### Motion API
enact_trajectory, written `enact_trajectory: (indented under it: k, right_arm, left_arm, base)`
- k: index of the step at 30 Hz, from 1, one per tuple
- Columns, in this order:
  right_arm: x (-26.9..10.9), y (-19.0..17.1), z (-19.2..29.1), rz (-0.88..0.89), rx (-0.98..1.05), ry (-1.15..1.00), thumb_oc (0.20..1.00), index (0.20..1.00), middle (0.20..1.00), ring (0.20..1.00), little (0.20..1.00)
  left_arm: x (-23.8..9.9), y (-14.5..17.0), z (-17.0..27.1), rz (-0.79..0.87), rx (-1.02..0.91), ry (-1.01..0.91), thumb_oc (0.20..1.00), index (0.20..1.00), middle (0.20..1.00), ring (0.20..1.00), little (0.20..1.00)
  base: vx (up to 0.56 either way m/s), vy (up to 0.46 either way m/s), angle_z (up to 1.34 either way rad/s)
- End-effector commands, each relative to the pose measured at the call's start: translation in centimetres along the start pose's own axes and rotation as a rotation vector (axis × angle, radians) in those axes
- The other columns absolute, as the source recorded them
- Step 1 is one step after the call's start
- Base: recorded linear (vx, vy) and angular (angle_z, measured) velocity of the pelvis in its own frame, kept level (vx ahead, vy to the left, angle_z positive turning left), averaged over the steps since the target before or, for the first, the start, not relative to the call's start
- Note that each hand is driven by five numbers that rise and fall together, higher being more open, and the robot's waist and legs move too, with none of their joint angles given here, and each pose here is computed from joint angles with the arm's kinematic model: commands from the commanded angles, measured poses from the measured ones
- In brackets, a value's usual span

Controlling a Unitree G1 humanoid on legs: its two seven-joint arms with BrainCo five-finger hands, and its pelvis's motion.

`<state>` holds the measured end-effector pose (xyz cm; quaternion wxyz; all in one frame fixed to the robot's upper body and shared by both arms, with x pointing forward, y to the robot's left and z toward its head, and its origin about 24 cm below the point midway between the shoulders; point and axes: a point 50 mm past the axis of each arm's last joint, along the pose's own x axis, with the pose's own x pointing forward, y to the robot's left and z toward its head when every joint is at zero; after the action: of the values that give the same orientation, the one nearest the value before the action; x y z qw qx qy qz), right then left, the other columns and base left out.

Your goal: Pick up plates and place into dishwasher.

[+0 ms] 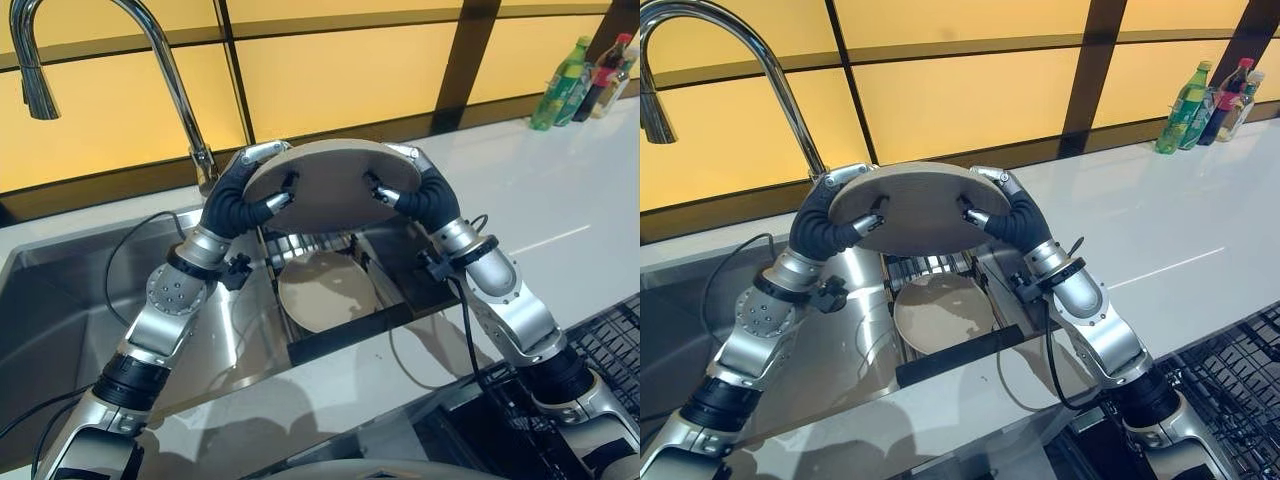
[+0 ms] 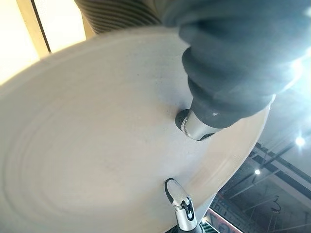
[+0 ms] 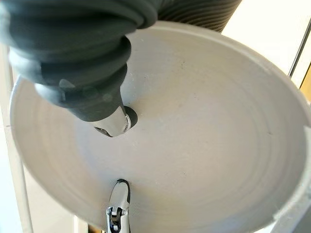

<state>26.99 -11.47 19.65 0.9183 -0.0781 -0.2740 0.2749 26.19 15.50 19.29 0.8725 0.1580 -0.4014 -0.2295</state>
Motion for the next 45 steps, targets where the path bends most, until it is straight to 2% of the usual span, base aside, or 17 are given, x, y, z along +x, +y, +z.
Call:
enact_trajectory:
  k: [1,12,13,14,15,25,34,45]
  right_arm:
    - [1.5,2.1,2.3,0.144,0.018,-0.108,0.200,0.200,0.200,0.200,0.200]
    - [1.7,1.8,2.1,0.088,-0.029,-0.104,0.200,0.200,0.200,0.200,0.200]
    - [1.7,1.8,2.1,0.081,-0.038,-0.102,0.200,0.200,0.200,0.200,0.200]
    - [1.7,1.6,2.0,0.062,-0.057,-0.100,0.200,0.200,0.200,0.200,0.200]
    - [1.7,1.4,2.0,0.047,-0.065,-0.100,0.200,0.200,0.200,0.200,0.200]
    - [0.3,-2.7,2.0,-0.156,-0.236,-0.054,0.200,0.200,0.200,0.200,0.200]
    - [-4.5,-7.8,2.1,-0.392,-0.390,0.043,0.200,0.200,0.200,0.200,0.200]
    - [-9.7,-10.3,1.3,-0.530,-0.422,0.150,0.200,0.200,0.200,0.200,0.200]
  left_arm:
    - [2.9,-1.0,2.7,-0.073,-0.009,-0.208,0.200,0.200,0.200,0.200,0.200]
    - [3.2,-0.8,2.2,-0.020,-0.023,-0.171,0.200,0.200,0.200,0.200,0.200]
    - [3.2,-0.7,2.1,-0.012,-0.025,-0.164,0.282,0.282,0.282,0.282,0.282]
    - [3.2,-0.6,2.0,0.011,-0.020,-0.149,0.940,0.940,0.940,0.940,0.940]
    - [3.2,-0.5,1.9,0.032,-0.016,-0.146,1.000,1.000,1.000,1.000,1.000]
    - [2.0,2.7,2.3,0.255,0.054,-0.158,1.000,1.000,1.000,1.000,1.000]
    - [-0.6,6.5,3.1,0.473,0.152,-0.168,1.000,1.000,1.000,1.000,1.000]
    - [-1.8,8.5,3.1,0.553,0.310,-0.102,1.000,1.000,1.000,1.000,1.000]
  base:
    - [0.00,0.000,0.00]
    - [0.00,0.000,0.00]
    - [0.00,0.000,0.00]
    - [-0.03,-0.008,0.00]
    - [-0.04,-0.009,0.00]
    - [-0.03,0.008,0.00]
    - [0.01,0.072,-0.02]
    - [-0.07,-0.001,-0.36]
